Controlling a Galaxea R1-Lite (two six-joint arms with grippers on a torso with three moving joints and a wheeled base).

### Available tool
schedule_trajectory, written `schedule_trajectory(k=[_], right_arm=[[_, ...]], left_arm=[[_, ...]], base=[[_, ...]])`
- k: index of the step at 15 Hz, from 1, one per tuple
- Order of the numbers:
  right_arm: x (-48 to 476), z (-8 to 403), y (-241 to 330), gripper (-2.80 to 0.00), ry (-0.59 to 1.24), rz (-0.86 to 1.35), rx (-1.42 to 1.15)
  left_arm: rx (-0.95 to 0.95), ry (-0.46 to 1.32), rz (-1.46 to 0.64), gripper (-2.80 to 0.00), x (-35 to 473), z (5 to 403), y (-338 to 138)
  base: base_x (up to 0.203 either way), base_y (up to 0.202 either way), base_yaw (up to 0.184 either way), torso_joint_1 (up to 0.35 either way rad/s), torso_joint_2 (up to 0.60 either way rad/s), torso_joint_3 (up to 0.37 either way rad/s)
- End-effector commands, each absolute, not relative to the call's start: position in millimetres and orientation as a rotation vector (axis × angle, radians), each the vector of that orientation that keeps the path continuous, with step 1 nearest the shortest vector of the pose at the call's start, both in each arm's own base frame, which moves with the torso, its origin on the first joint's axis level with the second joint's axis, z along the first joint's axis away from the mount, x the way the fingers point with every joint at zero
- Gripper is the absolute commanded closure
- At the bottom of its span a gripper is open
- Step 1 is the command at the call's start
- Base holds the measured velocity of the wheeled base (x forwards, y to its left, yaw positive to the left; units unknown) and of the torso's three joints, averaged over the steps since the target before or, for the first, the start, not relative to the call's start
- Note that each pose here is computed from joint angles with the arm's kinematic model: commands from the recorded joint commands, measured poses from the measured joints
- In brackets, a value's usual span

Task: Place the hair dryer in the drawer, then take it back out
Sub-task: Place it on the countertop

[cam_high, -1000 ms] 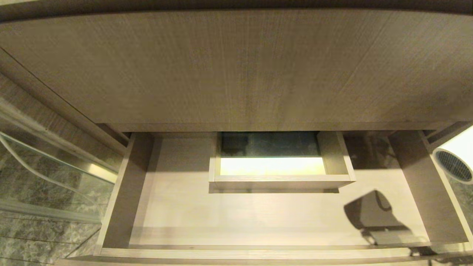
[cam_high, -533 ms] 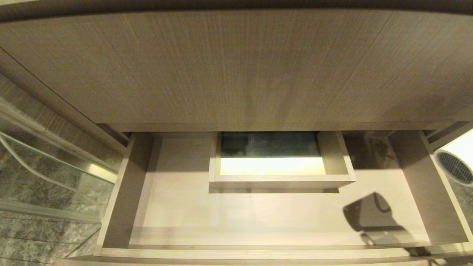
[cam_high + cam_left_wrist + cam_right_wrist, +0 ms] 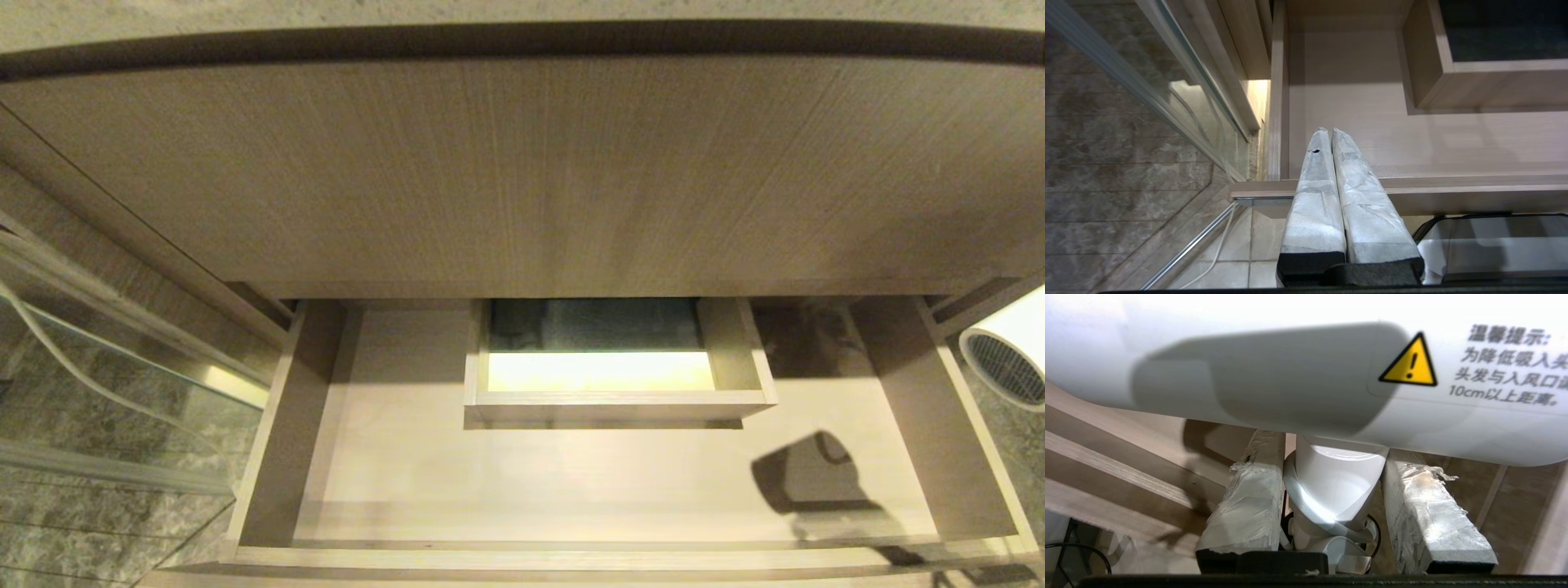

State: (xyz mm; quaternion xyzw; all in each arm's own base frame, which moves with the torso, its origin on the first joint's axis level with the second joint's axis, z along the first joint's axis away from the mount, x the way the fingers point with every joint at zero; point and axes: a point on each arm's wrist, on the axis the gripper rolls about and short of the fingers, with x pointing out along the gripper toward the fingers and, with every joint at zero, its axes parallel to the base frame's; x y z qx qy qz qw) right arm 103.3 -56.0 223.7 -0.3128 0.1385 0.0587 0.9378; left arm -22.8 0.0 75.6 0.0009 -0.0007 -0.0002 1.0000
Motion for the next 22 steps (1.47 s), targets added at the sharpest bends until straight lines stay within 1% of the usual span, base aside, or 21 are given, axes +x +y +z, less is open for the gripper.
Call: schedule_trajectory(k=[1, 4, 8, 13, 22], right_arm=[[102.2, 223.7, -55.3, 0.0, 0.278, 0.122, -0.645], [101.2, 224.3, -54.6, 0.0, 0.275, 0.119, -0.648], [99.5, 223.5, -53.5, 0.0, 0.274, 0.119, -0.651], [98.0, 223.1, -52.4, 0.0, 0.27, 0.119, -0.653], [97.5, 223.0, -52.1, 0.0, 0.27, 0.117, -0.654]], left_arm=[[0.002, -0.003, 0.0, 0.0, -22.9, 75.6, 0.0], [0.002, -0.003, 0.0, 0.0, -22.9, 75.6, 0.0], [0.002, -0.002, 0.0, 0.0, -22.8, 75.6, 0.0], [0.002, -0.002, 0.0, 0.0, -22.8, 75.6, 0.0], [0.002, -0.003, 0.0, 0.0, -22.9, 75.6, 0.0]], base=[[0.0, 0.0, 0.0, 0.237, -0.48, -0.179], [0.0, 0.0, 0.0, 0.266, -0.47, -0.219], [0.0, 0.0, 0.0, 0.1, -0.49, -0.218], [0.0, 0.0, 0.0, 0.384, -0.49, -0.237], [0.0, 0.0, 0.0, 0.292, -0.54, -0.259]])
